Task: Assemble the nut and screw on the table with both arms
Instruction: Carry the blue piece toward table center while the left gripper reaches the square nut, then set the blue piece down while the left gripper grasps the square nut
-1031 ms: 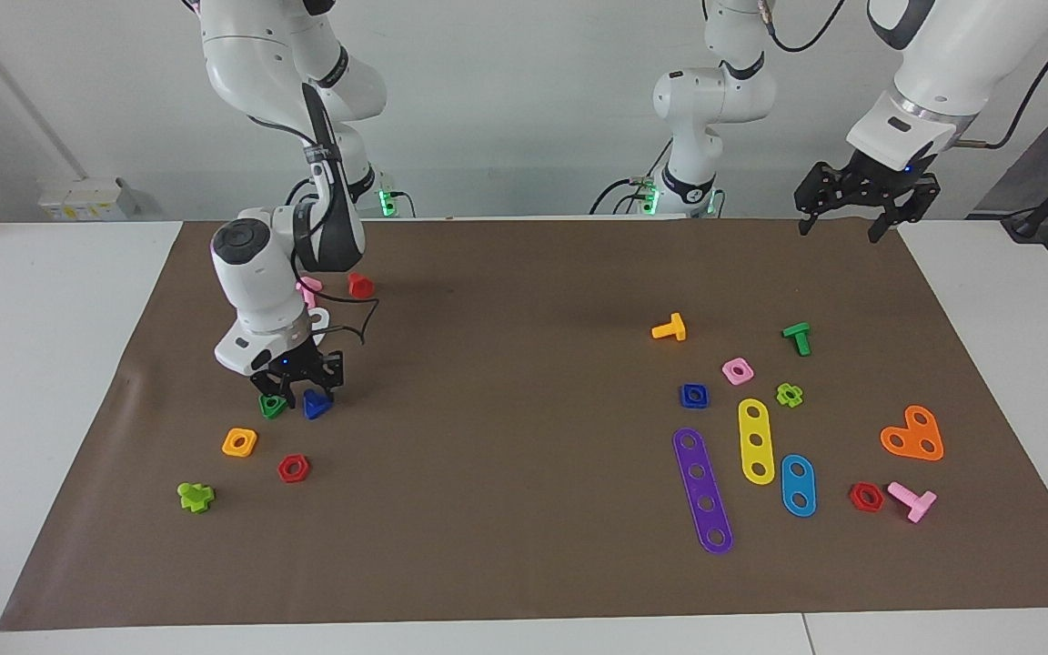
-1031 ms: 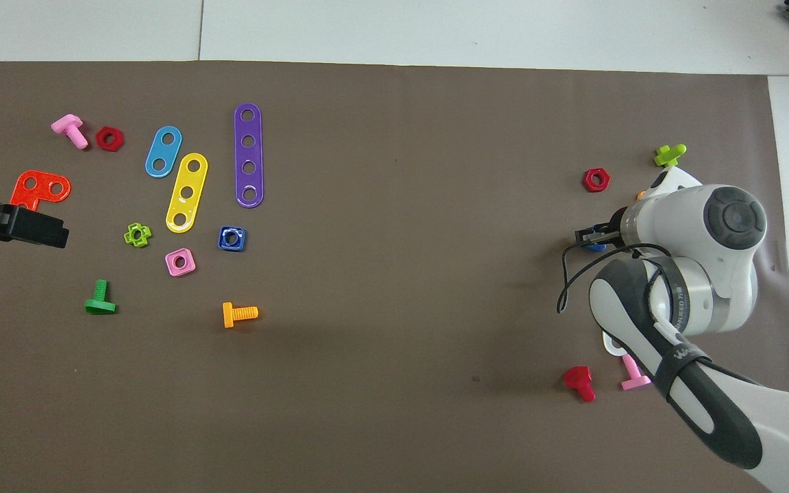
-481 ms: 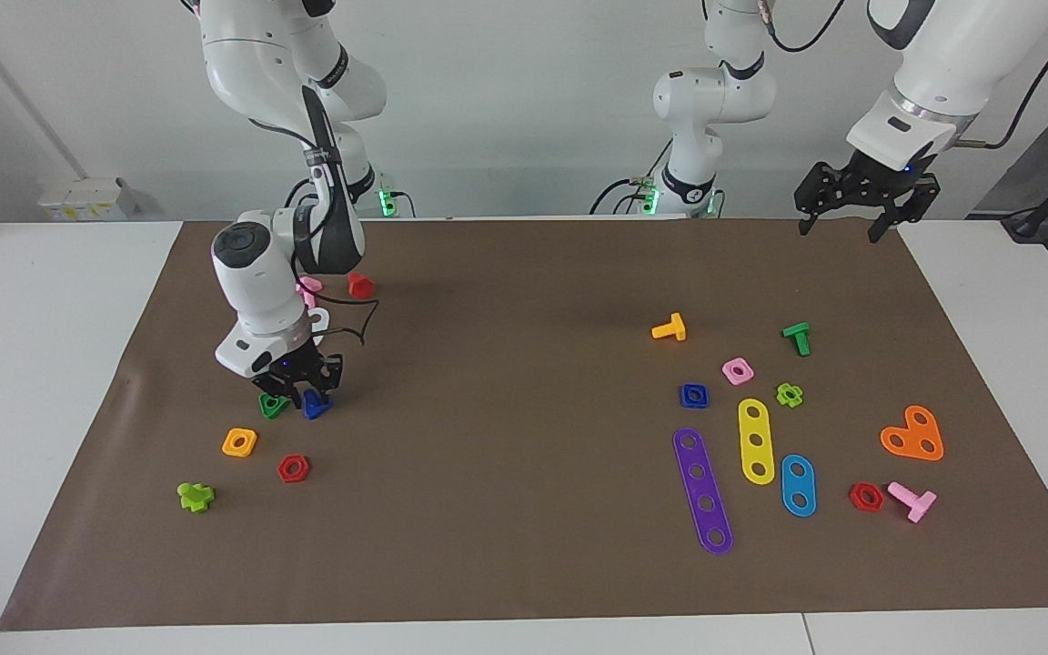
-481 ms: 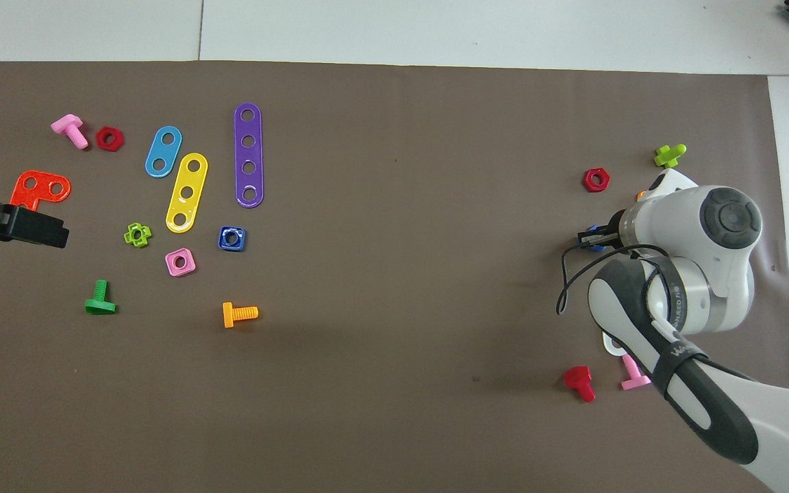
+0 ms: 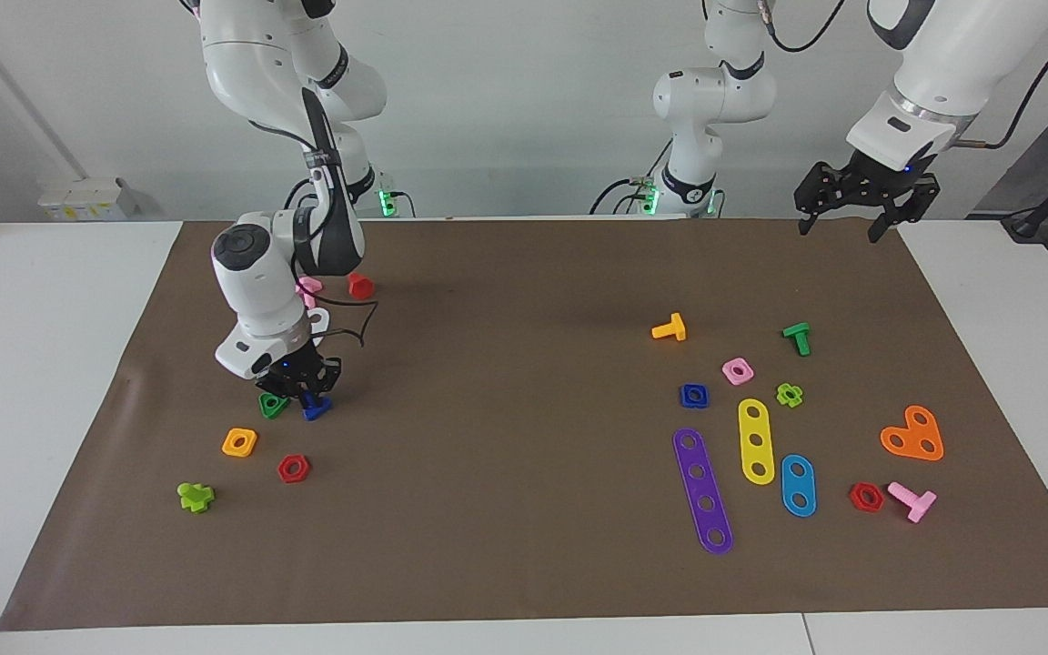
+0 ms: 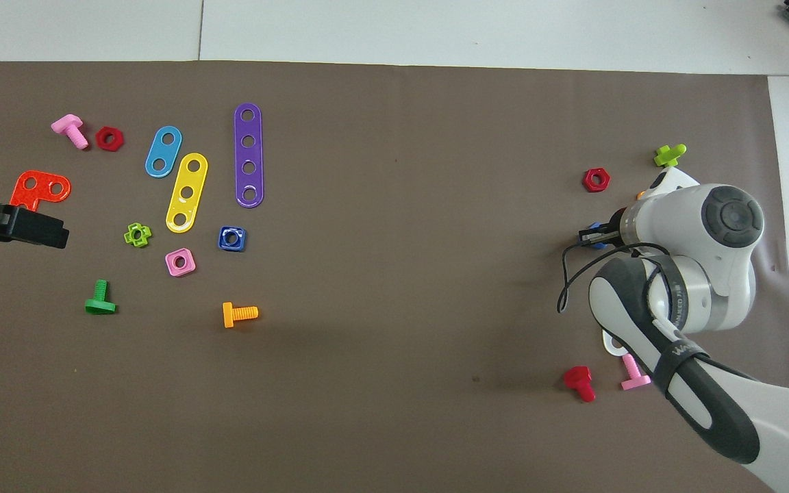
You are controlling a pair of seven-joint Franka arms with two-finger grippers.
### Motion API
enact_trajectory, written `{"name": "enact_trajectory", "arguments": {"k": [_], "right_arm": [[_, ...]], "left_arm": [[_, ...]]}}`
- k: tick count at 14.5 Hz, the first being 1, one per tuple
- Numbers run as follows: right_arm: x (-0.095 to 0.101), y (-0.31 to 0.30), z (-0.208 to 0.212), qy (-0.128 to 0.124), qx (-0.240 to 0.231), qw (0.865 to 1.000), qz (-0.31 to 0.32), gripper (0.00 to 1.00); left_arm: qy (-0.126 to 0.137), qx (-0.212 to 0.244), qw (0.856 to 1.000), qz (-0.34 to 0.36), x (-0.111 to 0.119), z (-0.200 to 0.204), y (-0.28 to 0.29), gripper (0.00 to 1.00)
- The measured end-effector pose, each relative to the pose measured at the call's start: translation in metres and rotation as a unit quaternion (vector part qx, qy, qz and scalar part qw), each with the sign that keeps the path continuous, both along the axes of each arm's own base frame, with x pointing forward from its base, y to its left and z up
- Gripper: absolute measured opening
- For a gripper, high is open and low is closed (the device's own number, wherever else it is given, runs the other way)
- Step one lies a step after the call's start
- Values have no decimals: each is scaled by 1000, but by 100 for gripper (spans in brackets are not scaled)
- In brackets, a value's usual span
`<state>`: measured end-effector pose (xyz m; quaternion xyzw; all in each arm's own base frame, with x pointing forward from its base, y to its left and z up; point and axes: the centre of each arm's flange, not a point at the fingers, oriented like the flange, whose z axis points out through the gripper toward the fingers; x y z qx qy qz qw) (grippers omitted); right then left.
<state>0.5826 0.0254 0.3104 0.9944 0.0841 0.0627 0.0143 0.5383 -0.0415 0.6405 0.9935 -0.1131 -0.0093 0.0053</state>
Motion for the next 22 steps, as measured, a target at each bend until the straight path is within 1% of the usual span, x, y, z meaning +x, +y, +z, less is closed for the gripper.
{"name": "enact_trajectory", "arguments": {"k": [2, 3, 5, 7, 9, 12, 15, 16, 17, 18, 19, 21, 22], "right_arm": [[10, 3, 21, -4, 5, 1000, -19, 19], [15, 9, 40, -6, 8, 999, -33, 19], [24, 43, 82, -5, 15, 998, -59, 19], [23, 94, 112, -6, 23, 997, -79, 19], [13, 154, 122, -11, 35, 994, -101, 19], [-16, 243, 115, -15, 54, 991, -122, 19], [-39, 311, 88, -23, 76, 987, -143, 19], [-43, 325, 78, -25, 79, 986, -146, 19], [-47, 334, 69, -23, 77, 986, -147, 19], [-51, 344, 58, -23, 73, 986, -149, 19], [-56, 355, 46, -29, 69, 985, -153, 19], [-64, 370, 24, -38, 55, 985, -158, 19], [-65, 373, 16, -40, 49, 985, -158, 19]], "left_arm": [[-3, 0, 1000, 0, 1, 0, 0, 100], [-9, -1, 1000, 0, 2, 1, 0, 100], [-27, -2, 1000, -1, 7, -6, -2, 100], [-36, -2, 999, -4, 6, -25, -6, 100], [-43, -3, 999, -4, 5, -46, -9, 99], [-59, -5, 998, -6, 9, -86, -22, 99], [-59, -6, 998, -20, 9, -136, -45, 99], [-59, -8, 998, -19, 12, -156, -57, 98], [-64, -11, 998, -14, 15, -176, -70, 96], [-72, -15, 997, -8, 19, -197, -82, 96], [-79, -18, 997, -5, 21, -220, -92, 95], [-80, -21, 997, -4, 20, -264, -103, 95], [-78, -21, 997, -4, 21, -279, -105, 93]]}}
